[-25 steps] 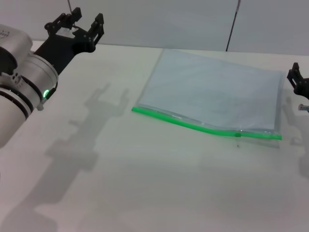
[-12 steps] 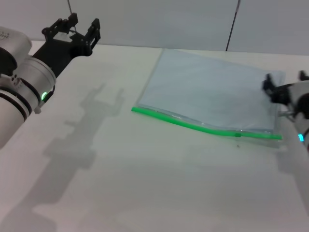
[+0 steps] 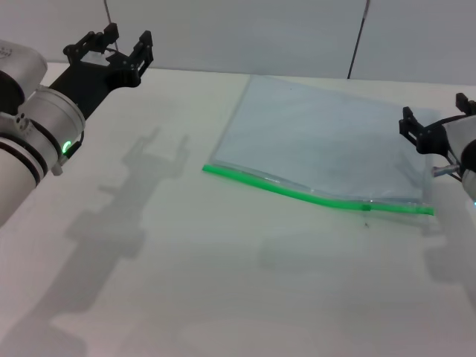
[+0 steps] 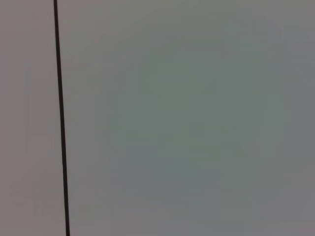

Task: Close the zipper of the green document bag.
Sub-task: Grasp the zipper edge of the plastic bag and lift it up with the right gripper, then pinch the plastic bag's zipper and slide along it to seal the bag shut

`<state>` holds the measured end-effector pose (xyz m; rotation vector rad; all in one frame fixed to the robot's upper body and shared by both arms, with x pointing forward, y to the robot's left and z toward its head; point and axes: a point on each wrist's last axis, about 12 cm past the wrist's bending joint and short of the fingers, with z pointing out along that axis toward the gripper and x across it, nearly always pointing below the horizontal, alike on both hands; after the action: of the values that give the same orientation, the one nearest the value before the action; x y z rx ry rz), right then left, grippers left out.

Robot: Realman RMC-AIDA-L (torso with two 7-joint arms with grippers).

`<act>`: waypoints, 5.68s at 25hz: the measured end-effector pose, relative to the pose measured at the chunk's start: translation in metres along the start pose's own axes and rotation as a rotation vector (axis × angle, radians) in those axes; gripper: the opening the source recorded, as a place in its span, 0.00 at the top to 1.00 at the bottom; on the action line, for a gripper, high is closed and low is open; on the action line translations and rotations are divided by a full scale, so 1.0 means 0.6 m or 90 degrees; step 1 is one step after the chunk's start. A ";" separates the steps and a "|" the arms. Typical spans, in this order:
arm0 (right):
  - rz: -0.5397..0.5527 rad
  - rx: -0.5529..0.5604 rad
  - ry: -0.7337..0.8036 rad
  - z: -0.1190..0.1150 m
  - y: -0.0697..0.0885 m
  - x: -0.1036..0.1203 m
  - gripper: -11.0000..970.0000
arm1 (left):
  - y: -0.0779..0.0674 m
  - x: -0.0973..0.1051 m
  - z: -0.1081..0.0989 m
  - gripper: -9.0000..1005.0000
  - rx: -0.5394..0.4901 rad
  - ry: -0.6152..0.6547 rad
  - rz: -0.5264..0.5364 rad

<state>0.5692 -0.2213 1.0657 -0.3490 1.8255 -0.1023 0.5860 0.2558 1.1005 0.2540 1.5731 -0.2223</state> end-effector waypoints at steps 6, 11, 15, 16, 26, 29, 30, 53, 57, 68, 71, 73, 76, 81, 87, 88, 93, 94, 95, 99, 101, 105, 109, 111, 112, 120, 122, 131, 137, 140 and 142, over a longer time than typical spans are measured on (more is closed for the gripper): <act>-0.025 -0.092 0.011 -0.008 -0.005 -0.013 0.10 | -0.002 0.000 0.000 0.43 0.002 0.000 -0.004; -0.089 -0.182 0.030 -0.035 -0.013 -0.019 0.12 | -0.001 -0.001 0.001 0.44 0.006 0.000 -0.013; -0.137 -0.217 0.038 -0.057 -0.025 -0.026 0.13 | -0.001 0.001 0.002 0.44 0.004 0.009 -0.012; -0.151 -0.227 0.043 -0.061 -0.028 -0.026 0.13 | -0.001 0.001 0.003 0.44 0.003 0.012 -0.011; -0.318 -0.300 0.092 -0.092 -0.021 -0.001 0.16 | 0.005 0.004 0.001 0.44 -0.007 0.021 -0.012; -0.380 -0.293 0.094 -0.101 -0.015 0.003 0.16 | 0.006 0.004 0.000 0.44 -0.008 0.021 -0.012; -0.394 -0.289 0.093 -0.102 -0.014 0.004 0.16 | 0.006 0.005 0.000 0.44 -0.009 0.022 -0.013; -0.573 -0.190 0.073 -0.080 -0.006 0.061 0.22 | 0.008 0.004 0.000 0.44 -0.012 0.021 -0.023; -0.585 -0.189 0.071 -0.073 -0.005 0.061 0.24 | 0.008 0.003 0.001 0.44 -0.010 0.021 -0.027; -0.612 -0.179 0.052 -0.050 0.001 0.063 0.29 | 0.008 0.002 0.001 0.44 -0.010 0.018 -0.028; -0.618 -0.182 0.051 -0.045 0.002 0.062 0.30 | 0.008 0.001 0.002 0.44 -0.009 0.017 -0.029; -0.622 -0.182 0.051 -0.042 0.003 0.062 0.31 | 0.007 0.000 0.003 0.44 -0.009 0.017 -0.029; -0.627 -0.178 0.047 -0.035 0.003 0.063 0.32 | 0.006 0.000 0.004 0.44 -0.008 0.016 -0.029; -0.628 -0.181 0.046 -0.026 0.006 0.061 0.41 | 0.004 -0.001 0.006 0.44 -0.006 0.015 -0.030; -0.617 -0.178 0.033 -0.024 0.012 0.052 0.81 | 0.003 -0.001 0.006 0.44 -0.006 0.015 -0.030; -0.615 -0.178 0.030 -0.024 0.013 0.050 0.82 | 0.003 -0.001 0.006 0.44 -0.005 0.015 -0.030; -0.581 -0.169 0.011 -0.038 0.014 0.031 0.86 | 0.002 0.000 0.006 0.44 -0.001 0.017 -0.025; -0.574 -0.168 0.008 -0.043 0.014 0.026 0.86 | 0.000 -0.001 0.006 0.44 0.003 0.019 -0.022; -0.562 -0.169 0.004 -0.049 0.013 0.017 0.87 | -0.005 -0.004 0.008 0.44 0.012 0.018 -0.021; -0.510 -0.189 -0.001 -0.067 0.010 -0.014 0.90 | -0.042 -0.031 0.020 0.44 0.083 0.031 0.007; -0.490 -0.202 0.002 -0.070 0.008 -0.023 0.91 | -0.062 -0.040 0.024 0.44 0.119 0.047 0.030; -0.471 -0.210 0.003 -0.071 0.005 -0.032 0.93 | -0.113 -0.054 0.032 0.44 0.207 0.075 0.098; -0.453 -0.207 0.002 -0.071 0.004 -0.036 0.94 | -0.152 -0.059 0.034 0.44 0.293 0.096 0.152; -0.438 -0.207 0.004 -0.072 0.002 -0.039 0.94 | -0.167 -0.061 0.032 0.44 0.337 0.101 0.185; -0.438 -0.207 0.004 -0.072 0.002 -0.039 0.94 | -0.173 -0.061 0.031 0.44 0.355 0.103 0.202; -0.427 -0.202 0.006 -0.071 -0.003 -0.040 0.94 | -0.200 -0.056 0.021 0.45 0.434 0.103 0.328; -0.423 -0.202 0.006 -0.071 -0.003 -0.041 0.94 | -0.203 -0.055 0.020 0.45 0.442 0.099 0.349; -0.419 -0.205 -0.007 -0.073 0.003 -0.052 0.94 | -0.215 -0.055 0.026 0.45 0.466 0.083 0.411; -0.418 -0.207 -0.018 -0.079 0.008 -0.059 0.94 | -0.217 -0.050 0.037 0.45 0.452 0.078 0.442; -0.417 -0.205 -0.022 -0.082 0.008 -0.062 0.94 | -0.216 -0.046 0.042 0.47 0.444 0.078 0.446; -0.416 -0.204 -0.024 -0.084 0.008 -0.063 0.94 | -0.215 -0.045 0.044 0.48 0.446 0.078 0.445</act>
<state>0.5293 -0.2113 1.1138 -1.1585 1.6260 -0.2519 0.5728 0.1241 1.1247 1.3531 1.3838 -0.1989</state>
